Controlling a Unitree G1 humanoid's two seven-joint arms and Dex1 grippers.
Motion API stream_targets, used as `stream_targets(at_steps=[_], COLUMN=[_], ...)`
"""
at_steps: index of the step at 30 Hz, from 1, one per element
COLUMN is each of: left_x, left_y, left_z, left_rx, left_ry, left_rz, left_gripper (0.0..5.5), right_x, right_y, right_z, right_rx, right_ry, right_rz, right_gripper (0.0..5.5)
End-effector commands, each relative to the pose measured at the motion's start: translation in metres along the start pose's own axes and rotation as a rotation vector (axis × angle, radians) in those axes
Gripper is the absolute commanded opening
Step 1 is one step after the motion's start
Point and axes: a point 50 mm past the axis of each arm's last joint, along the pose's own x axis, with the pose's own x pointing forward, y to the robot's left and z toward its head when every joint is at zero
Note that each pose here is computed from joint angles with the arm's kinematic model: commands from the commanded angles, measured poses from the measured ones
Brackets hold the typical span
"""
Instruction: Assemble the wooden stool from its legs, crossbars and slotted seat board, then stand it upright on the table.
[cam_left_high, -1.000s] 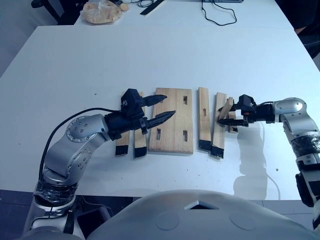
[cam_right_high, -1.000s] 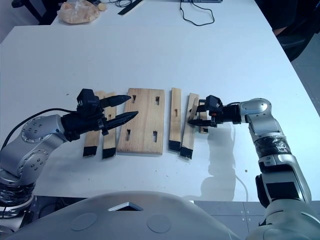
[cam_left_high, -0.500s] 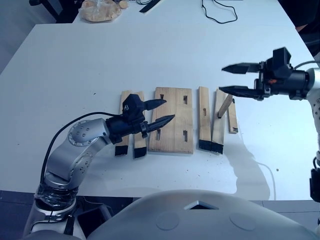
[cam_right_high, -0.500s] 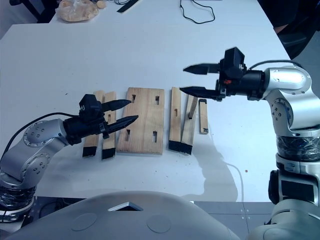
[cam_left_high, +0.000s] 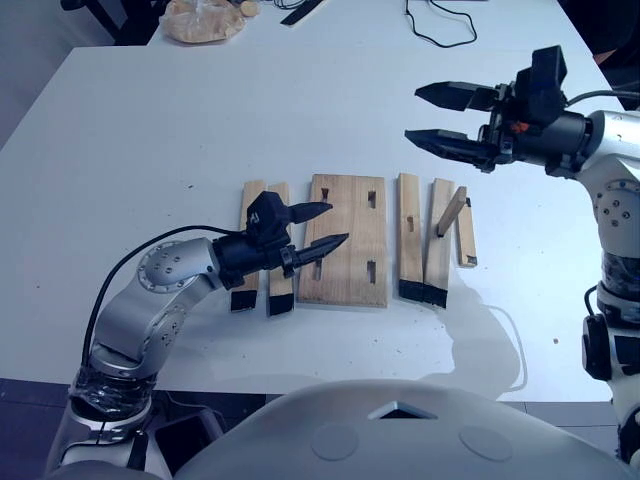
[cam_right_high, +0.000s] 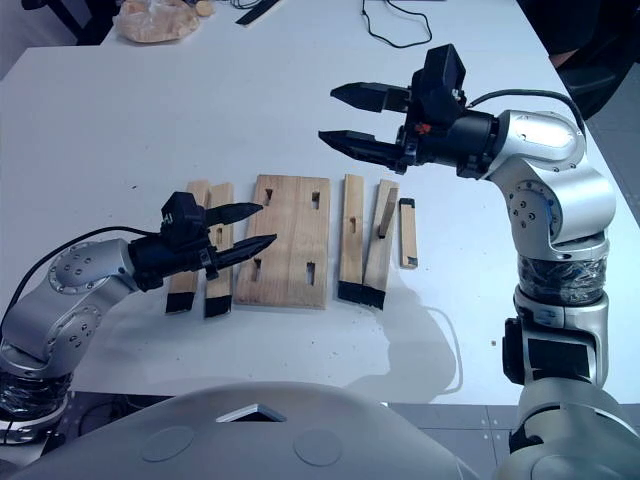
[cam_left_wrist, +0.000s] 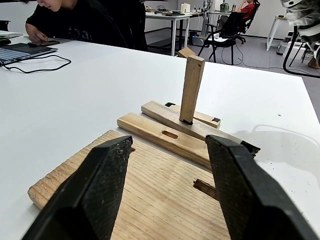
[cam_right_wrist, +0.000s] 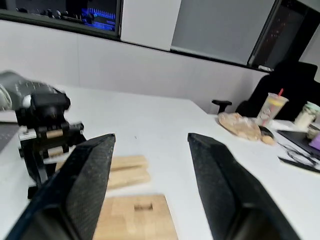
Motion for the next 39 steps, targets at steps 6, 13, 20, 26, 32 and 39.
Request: stream_targets(at_steps=[6,13,20,26,32,39], left_x=[-0.015,-0.019,-0.021,-0.022,-0.019,-0.023], left_y=[0.004,0.004,0.002,-0.001,-0.003,-0.002], left_z=[-0.01,-0.01,-0.013,-0.016,-0.027,-0.032], left_rx=[0.009,0.011,0.001,-0.008,-0.028,-0.039], left_ry=[0.074,0.081,0.078,0.077,0.095,0.116], left_rz=[0.034,0.037,0.073,0.089,0.097,0.108], left_gripper=[2.72,2.72,2.72,2.72,2.72,2.72], right_x=[-0.021,-0.017,-0.013,-0.046,-0.089,-0.114], right_y=[0.019,0.012,0.035,0.085,0.107,0.092], right_z=[-0.106,-0.066,0.004,-0.074,-0.142,-0.147], right_rx=[0.224,0.176,0.174,0.317,0.349,0.247], right_ry=[0.229,0.048,-0.129,0.315,0.611,0.708], right_rz=[-0.076,-0.131,0.036,0.199,0.249,0.185], right_gripper=[2.67,2.67,2.67,2.67,2.67,2.67])
